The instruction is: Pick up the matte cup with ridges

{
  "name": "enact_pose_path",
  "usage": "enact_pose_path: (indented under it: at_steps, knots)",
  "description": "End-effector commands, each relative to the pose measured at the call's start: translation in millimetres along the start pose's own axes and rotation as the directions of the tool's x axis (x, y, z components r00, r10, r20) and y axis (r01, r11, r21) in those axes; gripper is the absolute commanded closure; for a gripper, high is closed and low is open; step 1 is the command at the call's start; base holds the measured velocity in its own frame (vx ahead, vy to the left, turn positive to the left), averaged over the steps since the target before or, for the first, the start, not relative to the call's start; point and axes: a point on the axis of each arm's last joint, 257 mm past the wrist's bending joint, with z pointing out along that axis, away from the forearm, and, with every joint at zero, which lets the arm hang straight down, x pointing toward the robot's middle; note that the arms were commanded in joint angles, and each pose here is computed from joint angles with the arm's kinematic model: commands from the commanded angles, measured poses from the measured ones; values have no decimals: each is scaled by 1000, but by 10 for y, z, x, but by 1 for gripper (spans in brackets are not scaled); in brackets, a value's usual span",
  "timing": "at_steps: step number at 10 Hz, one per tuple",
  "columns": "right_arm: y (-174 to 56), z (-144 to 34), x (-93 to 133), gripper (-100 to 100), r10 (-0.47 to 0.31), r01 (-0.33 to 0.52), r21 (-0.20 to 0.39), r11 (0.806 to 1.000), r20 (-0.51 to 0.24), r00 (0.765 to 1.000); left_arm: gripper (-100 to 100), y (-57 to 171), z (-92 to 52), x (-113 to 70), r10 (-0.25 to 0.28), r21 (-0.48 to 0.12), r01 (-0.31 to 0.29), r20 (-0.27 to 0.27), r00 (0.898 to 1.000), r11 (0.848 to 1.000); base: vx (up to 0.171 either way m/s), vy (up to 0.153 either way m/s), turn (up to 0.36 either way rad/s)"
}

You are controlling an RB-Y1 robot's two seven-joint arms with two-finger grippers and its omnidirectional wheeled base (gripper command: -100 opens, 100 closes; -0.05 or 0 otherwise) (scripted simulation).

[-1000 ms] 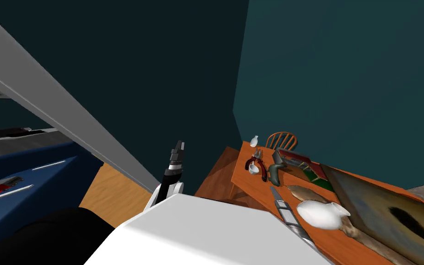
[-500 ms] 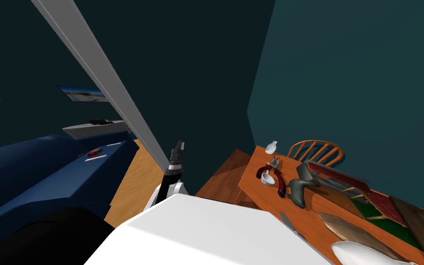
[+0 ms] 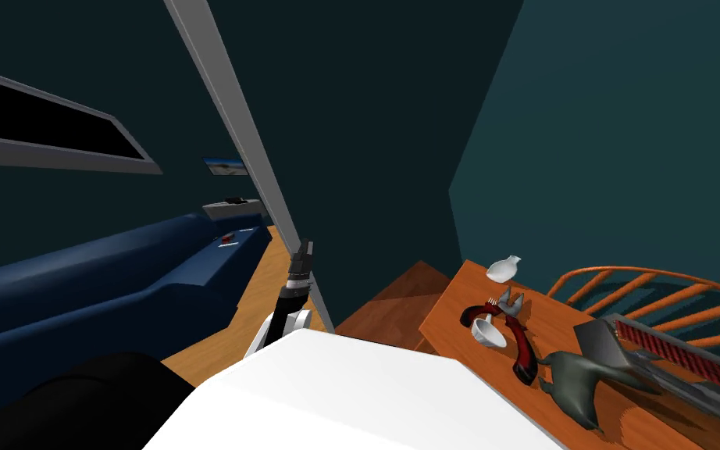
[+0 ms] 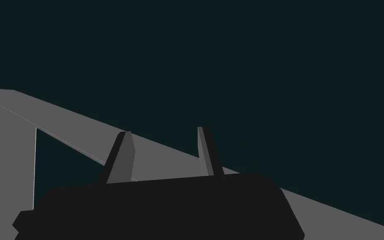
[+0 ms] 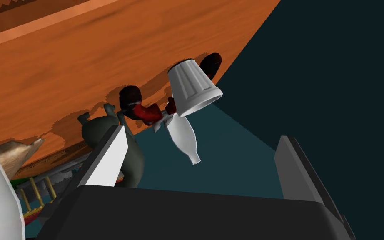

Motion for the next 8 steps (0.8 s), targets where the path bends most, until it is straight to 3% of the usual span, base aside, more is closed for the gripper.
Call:
enact_pose_path:
  at_steps: [1, 2, 3, 5, 6, 7, 8]
  knots:
    - [-173, -96, 71, -100, -24, 24, 34, 999, -20, 1000, 0, 0, 0, 0, 0, 0, 0, 0, 1000, 1000, 11, -4, 221]
    - [-466, -271, 150, -100, -64, 69, 93, 993, -58, 996, 0, 0, -1, -1, 0, 0, 0, 0, 1000, 1000, 16, 6, 373]
    - [-468, -272, 151, -100, -64, 69, 94, 993, -58, 996, 0, 0, 0, 0, 0, 0, 0, 0, 1000, 1000, 17, -3, 245]
    - [-936, -612, 244, -100, -134, 157, 184, 970, -131, 982, 0, 0, 0, 0, 0, 0, 0, 0, 1000, 1000, 28, 3, 425]
    - [-1018, -659, 277, -100, -131, 158, 201, 967, -141, 981, 0, 0, 0, 0, 0, 0, 0, 0, 1000, 1000, 31, -6, 264]
    - [-1240, -843, 312, -100, -159, 200, 241, 950, -180, 971, 0, 1, -1, -1, 0, 0, 0, 0, 1000, 1000, 37, 3, 448]
    - [-1268, -863, 323, -100, -158, 201, 247, 948, -184, 970, 0, 0, 0, 0, 0, 0, 0, 0, 1000, 1000, 35, -8, 181]
